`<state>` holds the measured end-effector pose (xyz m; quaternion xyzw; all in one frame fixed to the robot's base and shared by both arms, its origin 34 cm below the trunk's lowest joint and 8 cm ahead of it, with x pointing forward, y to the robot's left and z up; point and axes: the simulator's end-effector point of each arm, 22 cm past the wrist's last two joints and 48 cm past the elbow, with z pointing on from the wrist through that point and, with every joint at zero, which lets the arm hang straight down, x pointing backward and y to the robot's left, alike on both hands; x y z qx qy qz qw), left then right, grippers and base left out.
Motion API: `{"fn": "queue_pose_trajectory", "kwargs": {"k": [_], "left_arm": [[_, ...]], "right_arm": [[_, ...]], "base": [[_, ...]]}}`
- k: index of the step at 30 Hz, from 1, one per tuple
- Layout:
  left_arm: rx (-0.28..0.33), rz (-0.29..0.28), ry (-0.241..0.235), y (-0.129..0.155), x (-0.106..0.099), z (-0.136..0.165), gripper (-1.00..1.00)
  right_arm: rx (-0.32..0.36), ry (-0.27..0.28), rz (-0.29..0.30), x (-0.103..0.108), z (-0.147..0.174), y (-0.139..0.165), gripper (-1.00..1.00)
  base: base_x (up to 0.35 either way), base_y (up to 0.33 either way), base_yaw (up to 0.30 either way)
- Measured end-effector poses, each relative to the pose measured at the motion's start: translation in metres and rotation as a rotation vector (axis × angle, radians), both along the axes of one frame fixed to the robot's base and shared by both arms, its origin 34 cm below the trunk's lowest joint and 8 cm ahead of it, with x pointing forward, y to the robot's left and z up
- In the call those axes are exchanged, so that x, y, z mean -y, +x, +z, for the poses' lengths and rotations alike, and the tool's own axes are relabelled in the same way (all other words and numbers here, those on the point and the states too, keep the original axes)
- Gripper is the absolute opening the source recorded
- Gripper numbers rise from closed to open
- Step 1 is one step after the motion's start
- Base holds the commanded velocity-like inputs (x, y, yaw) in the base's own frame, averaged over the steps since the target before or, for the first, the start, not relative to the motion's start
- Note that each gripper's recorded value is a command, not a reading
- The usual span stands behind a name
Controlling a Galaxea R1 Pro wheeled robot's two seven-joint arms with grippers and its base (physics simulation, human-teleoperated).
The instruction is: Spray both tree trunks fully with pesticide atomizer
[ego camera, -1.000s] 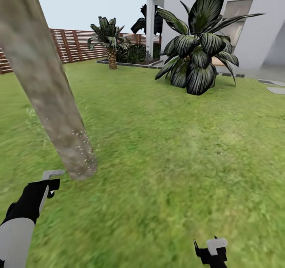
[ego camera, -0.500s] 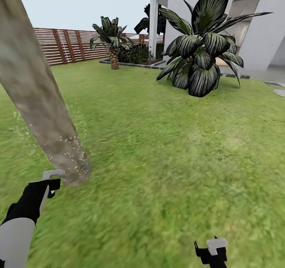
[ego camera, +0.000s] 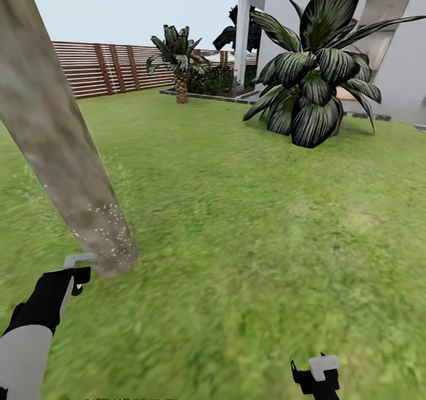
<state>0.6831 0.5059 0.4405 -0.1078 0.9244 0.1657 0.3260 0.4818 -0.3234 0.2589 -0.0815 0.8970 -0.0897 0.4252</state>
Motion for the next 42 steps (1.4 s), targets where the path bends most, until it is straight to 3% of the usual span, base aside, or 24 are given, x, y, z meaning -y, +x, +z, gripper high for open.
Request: {"fn": "queue_pose_trajectory", "kwargs": {"k": [16, 22, 27, 31, 34, 37, 39, 42], "left_arm": [[-0.01, 0.007, 0.0, -0.005, -0.005, -0.005, -1.0], [-0.003, -0.058, 0.016, 0.0, 0.011, -0.019, -1.0], [-0.033, -0.082, -0.029, -0.005, 0.026, -0.034, -1.0], [-0.062, -0.065, -0.017, -0.018, 0.003, -0.038, -1.0], [-0.098, -0.08, -0.044, -0.031, -0.011, -0.047, -1.0], [-0.093, -0.092, -0.051, -0.028, -0.005, -0.046, -1.0], [-0.085, -0.104, -0.077, -0.023, 0.014, -0.05, -1.0], [-0.082, -0.111, -0.083, -0.019, 0.022, -0.05, -1.0]], "right_arm": [[-0.002, 0.004, 0.002, -0.003, -0.001, -0.001, 1.0], [-0.001, 0.001, -0.001, -0.001, 0.0, -0.001, 1.0], [-0.001, -0.001, -0.002, 0.001, 0.0, -0.001, 1.0], [-0.001, -0.001, -0.003, 0.001, 0.0, -0.001, 1.0], [-0.001, -0.001, -0.004, 0.002, 0.0, -0.001, 1.0], [-0.001, -0.001, -0.004, 0.002, 0.0, -0.001, 1.0], [-0.001, -0.001, -0.004, 0.002, 0.0, -0.001, 1.0], [-0.001, -0.001, -0.004, 0.001, 0.0, -0.001, 1.0]], "base": [[0.112, -0.156, 0.257], [0.001, 0.0, 0.015], [0.0, 0.0, 0.0], [0.0, 0.0, 0.0], [0.0, 0.0, 0.0], [0.13, 0.0, 0.0], [0.31, 0.0, 0.125], [0.275, -0.085, 0.25]]}}
